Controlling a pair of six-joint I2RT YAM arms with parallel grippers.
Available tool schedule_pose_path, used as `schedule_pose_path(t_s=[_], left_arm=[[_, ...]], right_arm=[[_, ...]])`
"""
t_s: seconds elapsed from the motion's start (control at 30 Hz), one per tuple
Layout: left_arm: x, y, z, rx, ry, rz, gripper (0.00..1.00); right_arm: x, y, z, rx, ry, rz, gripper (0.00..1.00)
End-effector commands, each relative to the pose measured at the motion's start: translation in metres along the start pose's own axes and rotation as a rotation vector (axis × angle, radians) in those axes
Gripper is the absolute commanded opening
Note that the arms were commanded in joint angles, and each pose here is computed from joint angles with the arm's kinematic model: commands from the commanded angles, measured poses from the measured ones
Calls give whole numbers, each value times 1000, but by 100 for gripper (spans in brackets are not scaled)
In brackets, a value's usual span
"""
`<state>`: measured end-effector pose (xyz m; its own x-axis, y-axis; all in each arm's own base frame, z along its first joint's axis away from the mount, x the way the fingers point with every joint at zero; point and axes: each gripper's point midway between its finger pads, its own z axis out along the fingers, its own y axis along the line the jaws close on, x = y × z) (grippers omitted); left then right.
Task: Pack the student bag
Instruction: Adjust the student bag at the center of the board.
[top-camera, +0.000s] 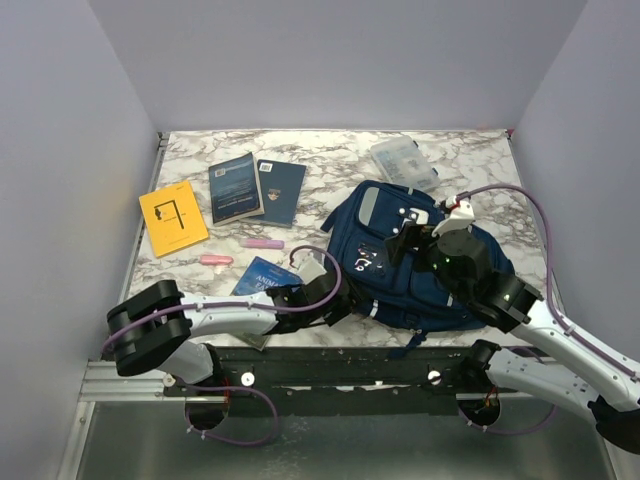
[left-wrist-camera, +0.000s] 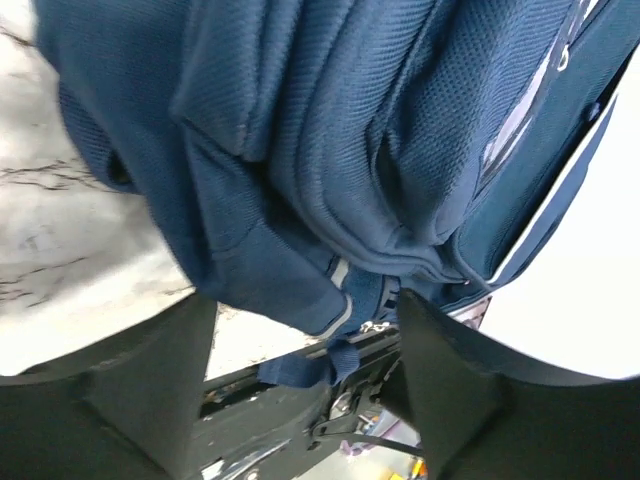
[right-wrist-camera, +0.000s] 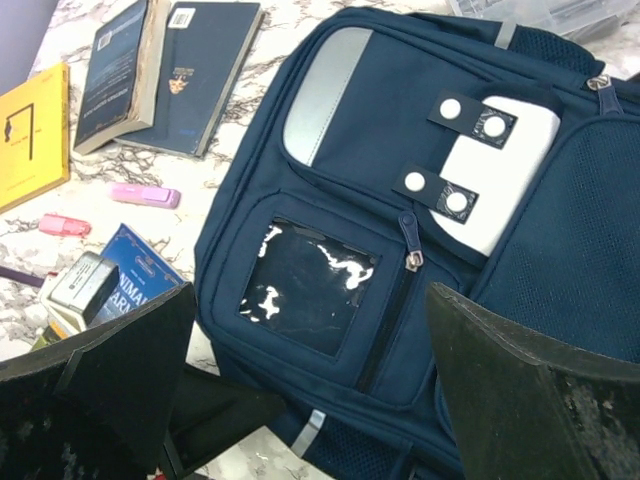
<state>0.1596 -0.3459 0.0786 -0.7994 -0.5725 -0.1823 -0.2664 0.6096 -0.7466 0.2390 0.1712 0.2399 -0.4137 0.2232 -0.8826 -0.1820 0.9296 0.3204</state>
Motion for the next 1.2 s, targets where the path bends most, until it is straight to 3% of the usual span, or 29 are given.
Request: schedule_pose_path(t_s=[0.0,0.13,0.37,0.63,0.8,1.0,1.17], left_arm=[[1,-7,15,-15,7,-36,64],[8,-3,27,-49,69,-24,48],[-21,-4,24,-29,17,69,0],[-87,4,19,-88,-31,235,0],[-118,-2,23,-91,-1,353,0],[-127,-32,29,20,112,409,0],[-146,-51,31,72,113,433,0]], right_arm=[[9,-14,-3,46,5,-3,100],[6,-14,-5,44,-5,-5,100],[-5,-19,-5,74,-51,-14,100],[-4,-22,-6,82,-51,-18,100],[9,-20,-1,69,-15,-18,100],[54,-10,11,24,137,-8,100],[100,14,16,-121,302,-10,100]])
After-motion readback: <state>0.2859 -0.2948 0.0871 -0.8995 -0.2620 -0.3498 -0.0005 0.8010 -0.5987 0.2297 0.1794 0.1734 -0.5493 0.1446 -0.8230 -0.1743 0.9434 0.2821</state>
